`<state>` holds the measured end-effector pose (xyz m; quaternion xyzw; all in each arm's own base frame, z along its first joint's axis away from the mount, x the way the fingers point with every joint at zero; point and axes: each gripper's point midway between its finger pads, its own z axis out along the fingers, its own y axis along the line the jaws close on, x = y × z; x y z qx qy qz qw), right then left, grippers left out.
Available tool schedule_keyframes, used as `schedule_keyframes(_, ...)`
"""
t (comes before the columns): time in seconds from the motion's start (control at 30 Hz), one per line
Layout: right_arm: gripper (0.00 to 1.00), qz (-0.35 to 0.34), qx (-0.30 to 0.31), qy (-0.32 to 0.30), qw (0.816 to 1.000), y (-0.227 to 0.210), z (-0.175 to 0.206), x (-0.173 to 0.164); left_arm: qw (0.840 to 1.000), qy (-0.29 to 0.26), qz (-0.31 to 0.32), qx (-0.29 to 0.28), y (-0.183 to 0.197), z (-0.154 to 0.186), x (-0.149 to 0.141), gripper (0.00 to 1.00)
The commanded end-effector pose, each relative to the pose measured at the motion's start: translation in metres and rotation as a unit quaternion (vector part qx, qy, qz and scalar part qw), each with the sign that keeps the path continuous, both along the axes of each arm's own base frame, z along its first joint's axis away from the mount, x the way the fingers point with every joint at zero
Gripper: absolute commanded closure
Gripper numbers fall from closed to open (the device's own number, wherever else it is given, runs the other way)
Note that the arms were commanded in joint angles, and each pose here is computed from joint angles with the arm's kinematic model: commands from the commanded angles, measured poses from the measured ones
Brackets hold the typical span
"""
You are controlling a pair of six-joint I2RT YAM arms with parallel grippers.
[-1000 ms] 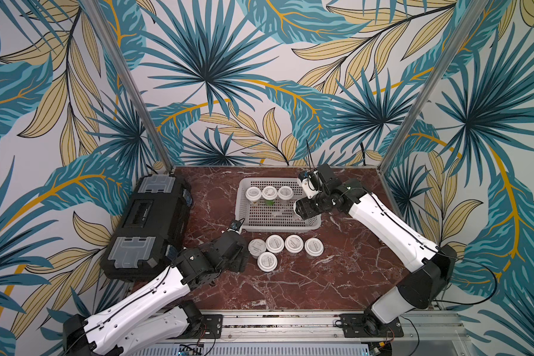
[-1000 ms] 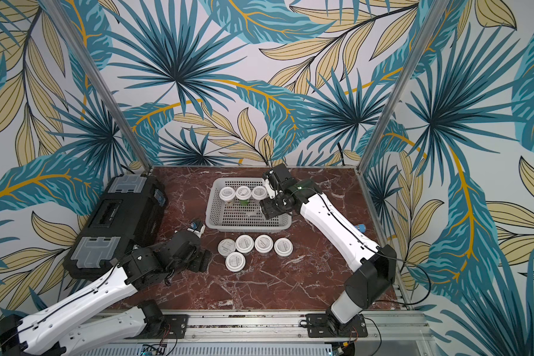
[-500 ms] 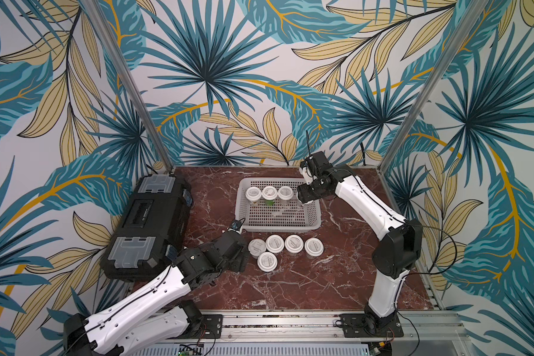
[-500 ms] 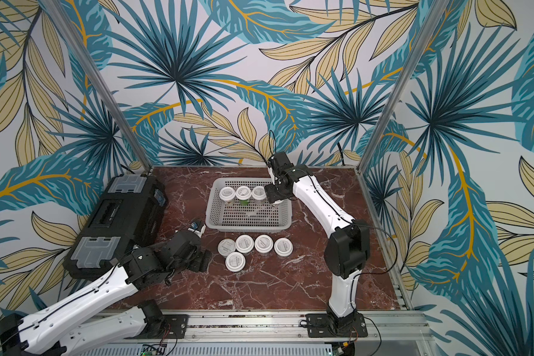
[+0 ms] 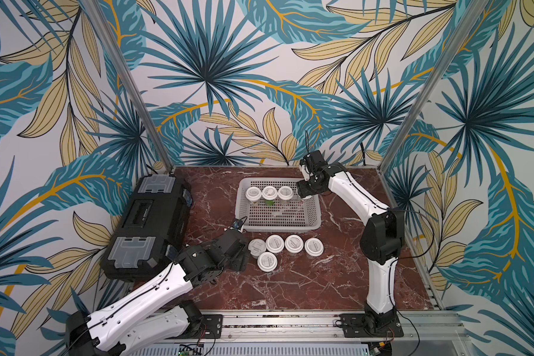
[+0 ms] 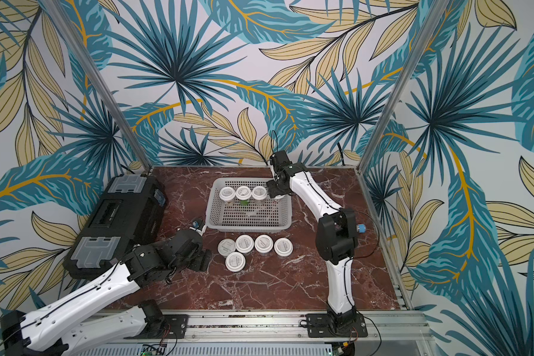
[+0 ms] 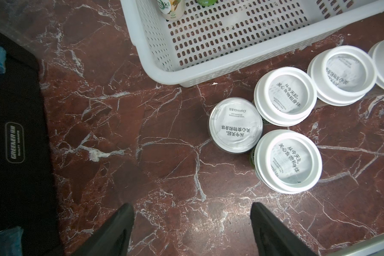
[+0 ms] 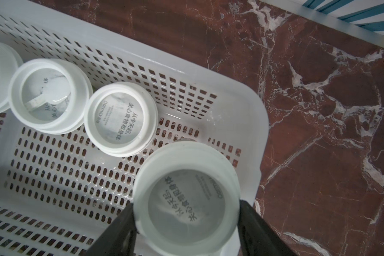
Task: Put the yogurt in the basket
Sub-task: Place the yogurt in the basket.
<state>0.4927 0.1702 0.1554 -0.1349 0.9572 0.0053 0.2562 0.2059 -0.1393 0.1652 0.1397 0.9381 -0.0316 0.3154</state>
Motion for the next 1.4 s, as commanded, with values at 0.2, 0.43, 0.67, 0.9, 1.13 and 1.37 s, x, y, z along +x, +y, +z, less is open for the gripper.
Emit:
schedule_keyframes(0.2, 0.3, -0.008, 0.007, -0.016, 1.0, 0.003, -0.019, 0.03, 1.0, -0.014, -0.003, -0.003, -0.002, 0.019, 0.005, 0.14)
schedule_keyframes(0.43, 0.3, -0.006, 0.012, -0.012, 1.0, 0.007, -0.029, 0.036, 1.0, -0.015, -0.003, -0.001, -0.002, 0.02, 0.006, 0.13)
schedule_keyframes(0.67, 0.3, -0.003, 0.012, -0.002, 1.0, 0.009, -0.042, 0.038, 1.0, -0.016, -0.004, 0.0, -0.002, 0.02, 0.006, 0.13)
schedule_keyframes(0.9, 0.29, -0.002, 0.011, 0.01, 1.0, 0.009, -0.052, 0.036, 1.0, -0.016, -0.003, 0.0, -0.002, 0.021, 0.006, 0.13)
schedule_keyframes(1.13, 0.26, -0.004, 0.013, 0.014, 1.0, 0.01, -0.057, 0.035, 1.0, -0.015, -0.004, 0.001, -0.002, 0.022, 0.006, 0.13)
schedule_keyframes(1.37, 0.18, -0.003, 0.017, 0.015, 1.0, 0.011, -0.055, 0.033, 1.0, -0.016, -0.003, 0.002, -0.001, 0.022, 0.005, 0.13)
